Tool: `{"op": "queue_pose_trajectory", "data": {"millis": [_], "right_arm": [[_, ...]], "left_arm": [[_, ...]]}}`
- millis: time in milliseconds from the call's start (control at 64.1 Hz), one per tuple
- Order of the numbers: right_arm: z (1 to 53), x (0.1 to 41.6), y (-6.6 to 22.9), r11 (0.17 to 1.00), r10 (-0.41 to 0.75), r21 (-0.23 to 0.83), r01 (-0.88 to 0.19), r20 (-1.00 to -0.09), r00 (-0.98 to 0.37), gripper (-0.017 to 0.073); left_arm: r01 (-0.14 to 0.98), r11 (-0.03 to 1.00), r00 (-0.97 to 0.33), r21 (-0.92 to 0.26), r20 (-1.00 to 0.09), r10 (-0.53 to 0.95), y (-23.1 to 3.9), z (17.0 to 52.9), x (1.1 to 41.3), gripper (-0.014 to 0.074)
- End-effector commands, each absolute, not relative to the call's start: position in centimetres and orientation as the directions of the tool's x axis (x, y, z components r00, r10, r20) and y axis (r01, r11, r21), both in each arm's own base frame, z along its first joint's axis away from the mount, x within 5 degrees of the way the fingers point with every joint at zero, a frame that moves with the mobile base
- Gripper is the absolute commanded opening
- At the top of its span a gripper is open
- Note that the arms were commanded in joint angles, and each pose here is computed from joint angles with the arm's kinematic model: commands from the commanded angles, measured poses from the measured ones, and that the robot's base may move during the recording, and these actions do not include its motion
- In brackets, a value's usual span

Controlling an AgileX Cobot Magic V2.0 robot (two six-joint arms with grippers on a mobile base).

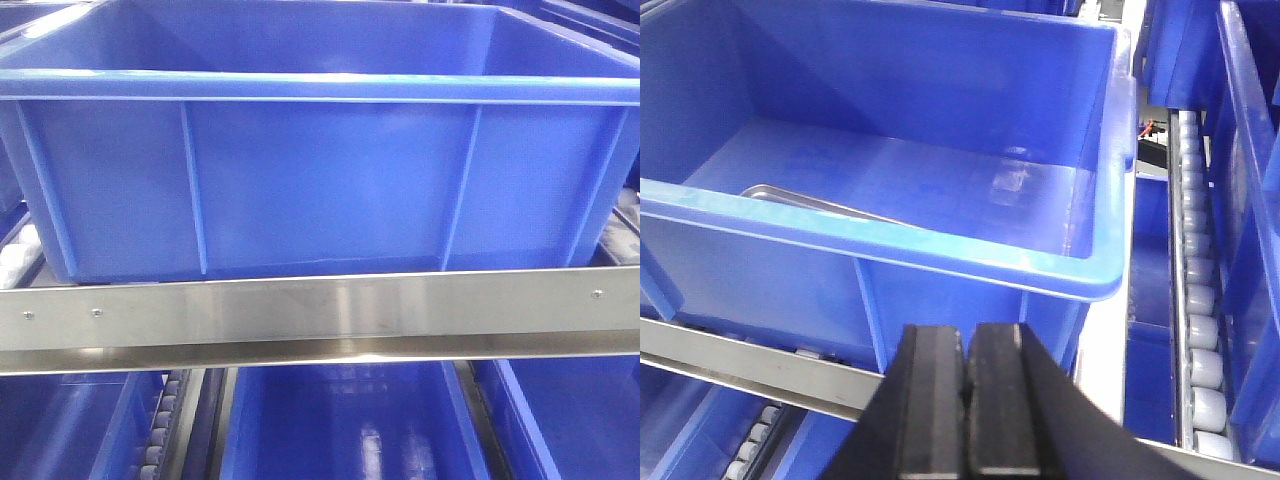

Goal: Grab silver tray and place in blue box

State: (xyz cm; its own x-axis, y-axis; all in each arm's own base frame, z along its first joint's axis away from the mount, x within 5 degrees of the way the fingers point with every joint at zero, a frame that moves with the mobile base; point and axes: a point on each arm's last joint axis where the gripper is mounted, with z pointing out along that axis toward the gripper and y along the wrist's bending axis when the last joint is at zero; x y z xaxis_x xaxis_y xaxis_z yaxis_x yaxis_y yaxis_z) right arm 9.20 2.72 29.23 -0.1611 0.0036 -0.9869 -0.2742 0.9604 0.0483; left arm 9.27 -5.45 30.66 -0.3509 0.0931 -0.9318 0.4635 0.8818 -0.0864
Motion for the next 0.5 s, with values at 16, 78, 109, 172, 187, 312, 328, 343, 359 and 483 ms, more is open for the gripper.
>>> {"op": "queue_pose_trajectory", "data": {"millis": [16,78,109,172,187,312,328,343,359,483], "right_arm": [[31.0,9.2,2.8,0.957,0.016,0.028,-0.288,-0.999,-0.042,0.0052],[31.0,9.2,2.8,0.957,0.016,0.028,-0.288,-0.999,-0.042,0.0052],[31.0,9.2,2.8,0.957,0.016,0.028,-0.288,-0.999,-0.042,0.0051],[31.0,9.2,2.8,0.957,0.016,0.028,-0.288,-0.999,-0.042,0.0049],[31.0,9.2,2.8,0.957,0.016,0.028,-0.288,-0.999,-0.042,0.0049],[31.0,9.2,2.8,0.957,0.016,0.028,-0.288,-0.999,-0.042,0.0049],[31.0,9.2,2.8,0.957,0.016,0.028,-0.288,-0.999,-0.042,0.0049],[31.0,9.2,2.8,0.957,0.016,0.028,-0.288,-0.999,-0.042,0.0049],[31.0,9.2,2.8,0.957,0.016,0.028,-0.288,-0.999,-0.042,0.0049],[31.0,9.2,2.8,0.957,0.016,0.028,-0.288,-0.999,-0.042,0.0049]], "left_arm": [[0.489,0.867,-0.277,-0.100,-0.960,0.046,-5.8,32.1,9.3,-0.0104],[0.468,0.872,-0.300,-0.144,-0.954,0.004,-5.5,32.2,9.2,-0.0104],[0.454,0.876,-0.301,-0.163,-0.953,-0.022,-5.2,32.2,9.0,-0.0104],[0.442,0.885,-0.258,-0.149,-0.965,-0.034,-4.5,32.0,8.4,-0.0104],[0.440,0.888,-0.241,-0.137,-0.970,-0.030,-4.4,32.0,8.3,-0.0104],[0.347,0.938,-0.037,-0.019,-0.999,-0.007,-2.6,30.5,7.0,-0.0104],[0.326,0.945,-0.011,-0.014,-1.000,-0.012,-2.4,30.1,6.8,-0.0104],[0.311,0.950,0.006,-0.015,-1.000,-0.017,-2.2,29.9,6.6,-0.0104],[0.297,0.955,0.021,-0.015,-1.000,-0.022,-2.0,29.6,6.5,-0.0104],[0.170,0.985,0.124,-0.020,-0.991,-0.042,-1.0,26.5,5.6,-0.0104]]}}
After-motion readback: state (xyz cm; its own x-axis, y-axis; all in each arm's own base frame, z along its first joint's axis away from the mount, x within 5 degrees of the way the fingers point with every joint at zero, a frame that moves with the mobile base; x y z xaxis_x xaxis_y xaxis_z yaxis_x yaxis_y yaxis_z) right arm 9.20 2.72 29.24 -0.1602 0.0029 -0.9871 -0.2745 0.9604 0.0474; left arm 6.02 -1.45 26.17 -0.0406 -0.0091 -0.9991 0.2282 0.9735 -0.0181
